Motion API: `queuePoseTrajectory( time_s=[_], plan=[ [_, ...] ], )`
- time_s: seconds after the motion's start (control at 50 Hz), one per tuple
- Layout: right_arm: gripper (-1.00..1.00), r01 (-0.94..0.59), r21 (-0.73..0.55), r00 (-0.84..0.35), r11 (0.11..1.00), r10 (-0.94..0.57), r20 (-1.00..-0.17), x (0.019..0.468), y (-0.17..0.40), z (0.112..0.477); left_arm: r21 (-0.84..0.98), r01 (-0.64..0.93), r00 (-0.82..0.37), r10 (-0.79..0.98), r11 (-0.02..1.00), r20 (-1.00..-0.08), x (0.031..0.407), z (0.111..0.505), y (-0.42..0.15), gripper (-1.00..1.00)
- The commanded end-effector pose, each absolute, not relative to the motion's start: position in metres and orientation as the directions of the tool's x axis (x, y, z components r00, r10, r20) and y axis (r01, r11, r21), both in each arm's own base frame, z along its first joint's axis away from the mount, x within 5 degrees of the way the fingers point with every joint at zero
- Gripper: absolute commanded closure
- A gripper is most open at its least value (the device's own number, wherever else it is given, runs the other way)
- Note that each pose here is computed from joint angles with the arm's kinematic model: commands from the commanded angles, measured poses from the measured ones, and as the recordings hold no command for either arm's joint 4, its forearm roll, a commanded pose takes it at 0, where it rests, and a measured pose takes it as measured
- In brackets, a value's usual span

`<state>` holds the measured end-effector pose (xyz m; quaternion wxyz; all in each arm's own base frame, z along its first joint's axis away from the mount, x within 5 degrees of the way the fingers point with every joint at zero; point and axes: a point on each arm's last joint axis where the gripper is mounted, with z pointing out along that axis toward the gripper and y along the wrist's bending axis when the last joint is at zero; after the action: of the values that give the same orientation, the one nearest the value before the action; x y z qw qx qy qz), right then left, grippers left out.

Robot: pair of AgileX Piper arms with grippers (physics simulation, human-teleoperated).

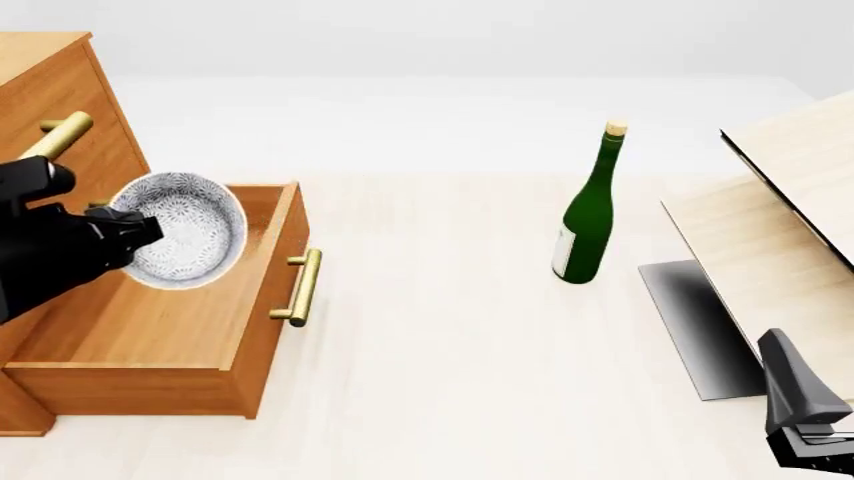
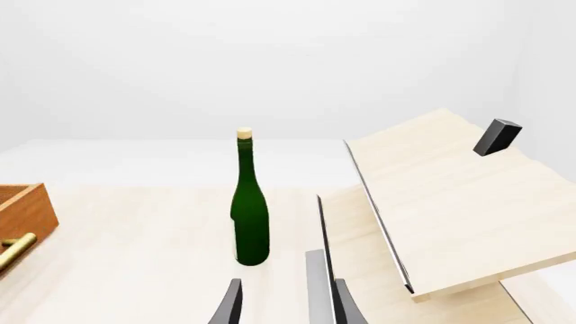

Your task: Put the bowl in the bottom drawer of the cabinet and close it.

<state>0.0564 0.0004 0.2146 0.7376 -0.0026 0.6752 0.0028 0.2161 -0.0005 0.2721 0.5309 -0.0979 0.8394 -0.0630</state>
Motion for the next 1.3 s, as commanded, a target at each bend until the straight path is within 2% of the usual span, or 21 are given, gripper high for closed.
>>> queuePoseTrajectory(
  time_s=[0.02,1.3],
  plan=[
    [-1.00,-0.007,0.000,0.088,1.000,0.001,-0.996,0.056,0.000,0.215,-0.222,-0.149,-0.408,-0.265,0.964,-0.874,0.218,0.267,0.009,1.00],
    [-1.00,-0.008,0.000,0.088,1.000,0.001,-0.996,0.056,0.000,0.215,-0.265,-0.243,-0.474,-0.352,0.933,-0.807,0.233,0.216,0.019,1.00]
  ],
)
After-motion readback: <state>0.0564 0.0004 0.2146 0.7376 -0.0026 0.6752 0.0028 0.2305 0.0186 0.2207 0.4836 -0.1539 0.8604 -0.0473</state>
